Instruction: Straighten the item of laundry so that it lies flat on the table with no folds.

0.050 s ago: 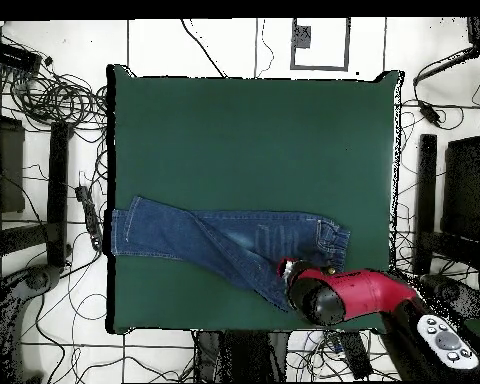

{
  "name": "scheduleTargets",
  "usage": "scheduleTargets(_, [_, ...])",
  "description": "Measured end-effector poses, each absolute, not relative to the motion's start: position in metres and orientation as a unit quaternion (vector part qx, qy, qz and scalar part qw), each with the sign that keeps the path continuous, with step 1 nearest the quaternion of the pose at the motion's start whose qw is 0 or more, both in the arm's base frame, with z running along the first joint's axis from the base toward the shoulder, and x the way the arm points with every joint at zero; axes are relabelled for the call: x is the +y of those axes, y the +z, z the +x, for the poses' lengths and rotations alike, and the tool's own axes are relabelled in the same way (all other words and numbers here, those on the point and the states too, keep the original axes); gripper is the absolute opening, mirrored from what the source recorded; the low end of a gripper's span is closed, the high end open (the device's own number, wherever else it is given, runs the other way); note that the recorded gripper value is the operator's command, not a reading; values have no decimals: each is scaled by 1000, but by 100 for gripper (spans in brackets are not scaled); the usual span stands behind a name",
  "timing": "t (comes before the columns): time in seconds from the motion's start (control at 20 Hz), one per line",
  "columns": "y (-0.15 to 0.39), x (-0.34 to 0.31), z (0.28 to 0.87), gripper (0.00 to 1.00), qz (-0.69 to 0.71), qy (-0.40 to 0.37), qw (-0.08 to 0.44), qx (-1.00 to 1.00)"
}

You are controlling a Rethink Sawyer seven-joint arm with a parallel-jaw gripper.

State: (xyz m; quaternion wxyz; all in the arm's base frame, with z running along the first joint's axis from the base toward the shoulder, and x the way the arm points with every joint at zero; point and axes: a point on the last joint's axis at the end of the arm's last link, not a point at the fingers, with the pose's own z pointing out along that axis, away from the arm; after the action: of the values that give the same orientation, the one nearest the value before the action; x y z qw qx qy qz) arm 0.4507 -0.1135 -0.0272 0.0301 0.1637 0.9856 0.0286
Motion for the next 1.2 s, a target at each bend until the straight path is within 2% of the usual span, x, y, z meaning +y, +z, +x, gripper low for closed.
scheduleTargets(0.55, [-9,-151,477,0,183,1,36,982])
scheduleTargets(1.2, [-19,-80,428,0,105,-2,73,992])
